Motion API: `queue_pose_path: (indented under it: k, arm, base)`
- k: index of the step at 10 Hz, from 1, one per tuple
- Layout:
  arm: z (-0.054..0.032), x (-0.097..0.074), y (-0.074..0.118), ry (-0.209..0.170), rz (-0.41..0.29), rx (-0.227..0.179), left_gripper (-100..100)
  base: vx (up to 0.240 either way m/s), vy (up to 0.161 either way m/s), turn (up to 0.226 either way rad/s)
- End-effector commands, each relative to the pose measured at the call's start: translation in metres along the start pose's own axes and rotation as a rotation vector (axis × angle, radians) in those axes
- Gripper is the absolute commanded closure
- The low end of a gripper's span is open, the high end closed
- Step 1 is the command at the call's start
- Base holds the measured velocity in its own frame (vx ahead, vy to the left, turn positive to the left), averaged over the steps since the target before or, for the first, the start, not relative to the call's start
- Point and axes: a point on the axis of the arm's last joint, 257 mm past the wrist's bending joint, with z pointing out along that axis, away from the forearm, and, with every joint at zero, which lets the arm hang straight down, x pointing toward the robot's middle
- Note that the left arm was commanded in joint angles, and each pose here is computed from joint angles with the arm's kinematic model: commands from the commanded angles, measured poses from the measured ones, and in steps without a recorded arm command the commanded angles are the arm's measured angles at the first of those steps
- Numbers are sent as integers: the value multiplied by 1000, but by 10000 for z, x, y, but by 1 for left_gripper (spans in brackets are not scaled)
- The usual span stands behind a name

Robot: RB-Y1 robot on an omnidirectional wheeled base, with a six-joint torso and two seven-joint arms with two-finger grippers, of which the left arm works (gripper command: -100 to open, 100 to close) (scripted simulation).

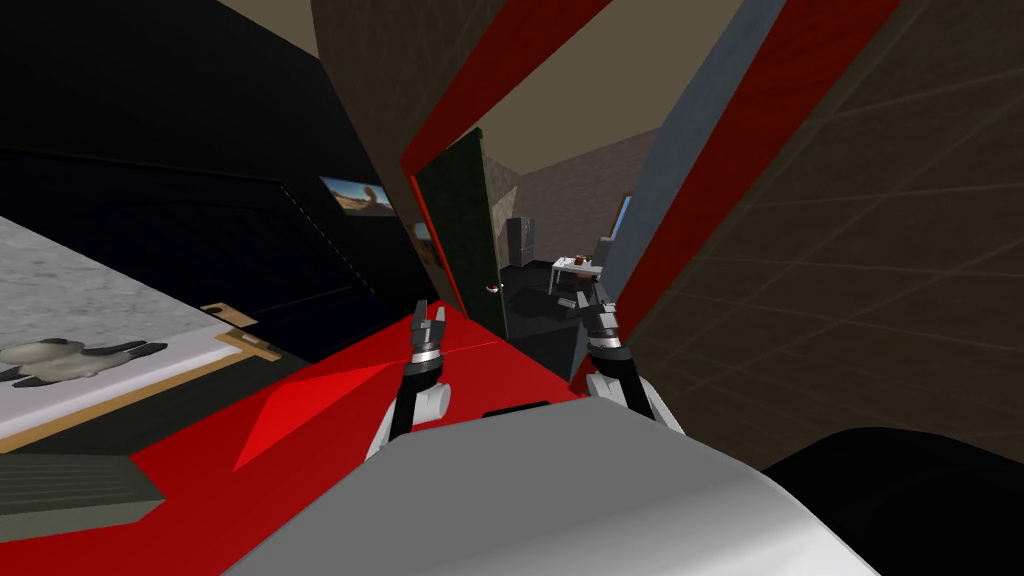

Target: Push the door open

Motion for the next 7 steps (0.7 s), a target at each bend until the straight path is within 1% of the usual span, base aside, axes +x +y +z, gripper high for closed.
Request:
queue_pose_path:
  k: [1,7]
  arm:
    - [-17,78,129,15,-12,-19,-100]
    - [-120,359,638,77,-52,-93,-100]
  base:
    - [87,58,-25]
    - [101,69,-28]
